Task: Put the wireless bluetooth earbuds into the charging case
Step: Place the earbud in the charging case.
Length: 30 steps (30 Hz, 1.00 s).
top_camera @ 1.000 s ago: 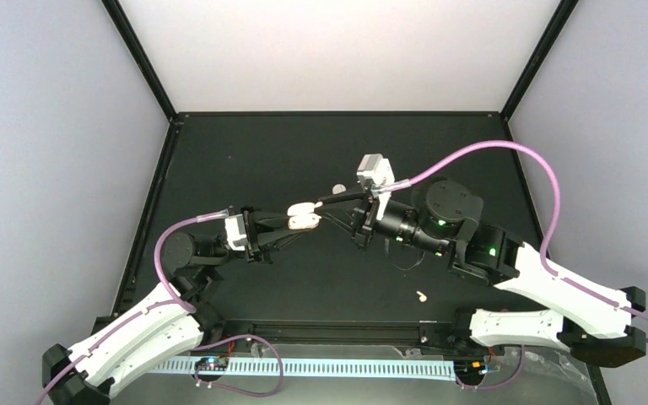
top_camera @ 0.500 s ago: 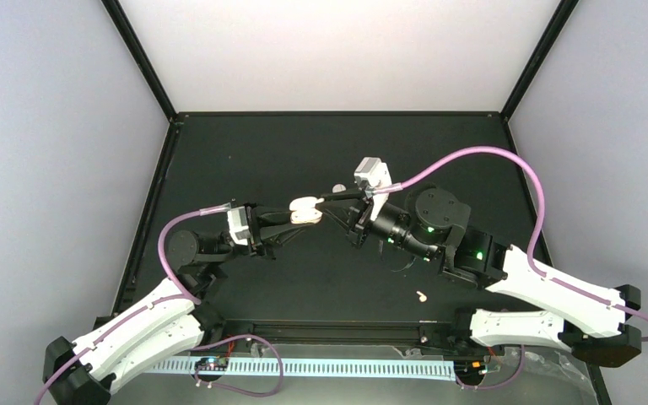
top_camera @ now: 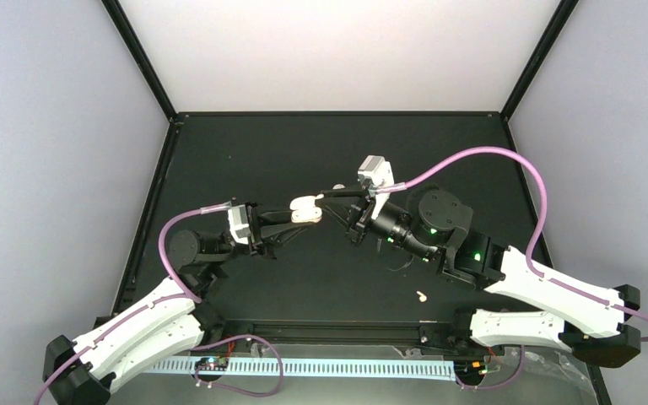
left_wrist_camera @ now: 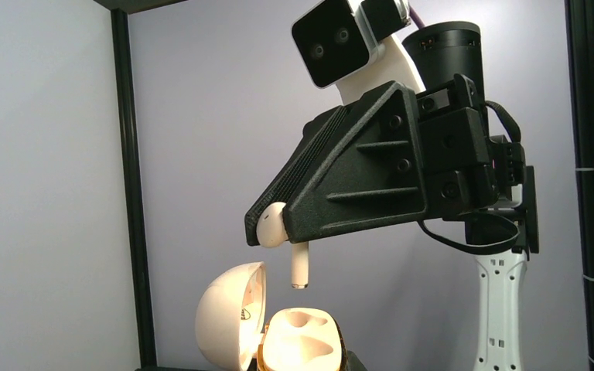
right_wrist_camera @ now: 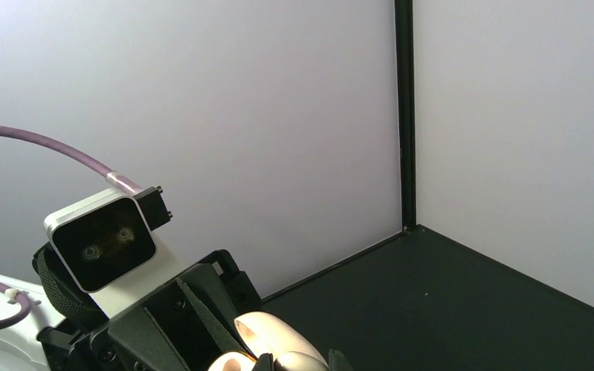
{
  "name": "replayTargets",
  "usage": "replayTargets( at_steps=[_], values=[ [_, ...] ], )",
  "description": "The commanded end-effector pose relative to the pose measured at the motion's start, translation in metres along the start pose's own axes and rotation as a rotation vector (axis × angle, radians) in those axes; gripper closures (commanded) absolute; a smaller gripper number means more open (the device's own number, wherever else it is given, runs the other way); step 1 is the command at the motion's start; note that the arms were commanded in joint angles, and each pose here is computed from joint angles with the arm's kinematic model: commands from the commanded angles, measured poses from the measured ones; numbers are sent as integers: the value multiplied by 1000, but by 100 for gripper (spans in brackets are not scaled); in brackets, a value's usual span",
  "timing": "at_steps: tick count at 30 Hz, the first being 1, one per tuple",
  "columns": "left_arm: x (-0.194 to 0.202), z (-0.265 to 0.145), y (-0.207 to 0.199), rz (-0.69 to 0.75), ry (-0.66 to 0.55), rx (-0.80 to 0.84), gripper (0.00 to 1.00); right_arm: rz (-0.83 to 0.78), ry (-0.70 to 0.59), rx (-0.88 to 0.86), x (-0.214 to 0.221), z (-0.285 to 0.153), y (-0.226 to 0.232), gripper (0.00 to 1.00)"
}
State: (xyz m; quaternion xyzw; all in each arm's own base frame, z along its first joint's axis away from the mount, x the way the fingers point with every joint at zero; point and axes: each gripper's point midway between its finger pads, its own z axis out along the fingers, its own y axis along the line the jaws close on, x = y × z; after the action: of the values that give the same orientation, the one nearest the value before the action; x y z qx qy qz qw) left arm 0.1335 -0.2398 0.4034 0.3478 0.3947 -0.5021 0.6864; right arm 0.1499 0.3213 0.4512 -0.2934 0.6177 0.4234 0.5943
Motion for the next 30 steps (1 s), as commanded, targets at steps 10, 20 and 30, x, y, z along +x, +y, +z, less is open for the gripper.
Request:
replayTargets(
  at_steps=[10, 20, 30],
  values=[
    [-15, 3, -2, 9, -53, 2, 98, 22, -8, -1, 2, 5, 2, 99],
    [-17, 1, -2, 9, -57, -7, 99, 20, 11, 9, 8, 9, 0, 99],
    [-22, 1, 0, 7, -75, -16, 98, 21, 25, 20, 13, 9, -2, 99]
  ],
)
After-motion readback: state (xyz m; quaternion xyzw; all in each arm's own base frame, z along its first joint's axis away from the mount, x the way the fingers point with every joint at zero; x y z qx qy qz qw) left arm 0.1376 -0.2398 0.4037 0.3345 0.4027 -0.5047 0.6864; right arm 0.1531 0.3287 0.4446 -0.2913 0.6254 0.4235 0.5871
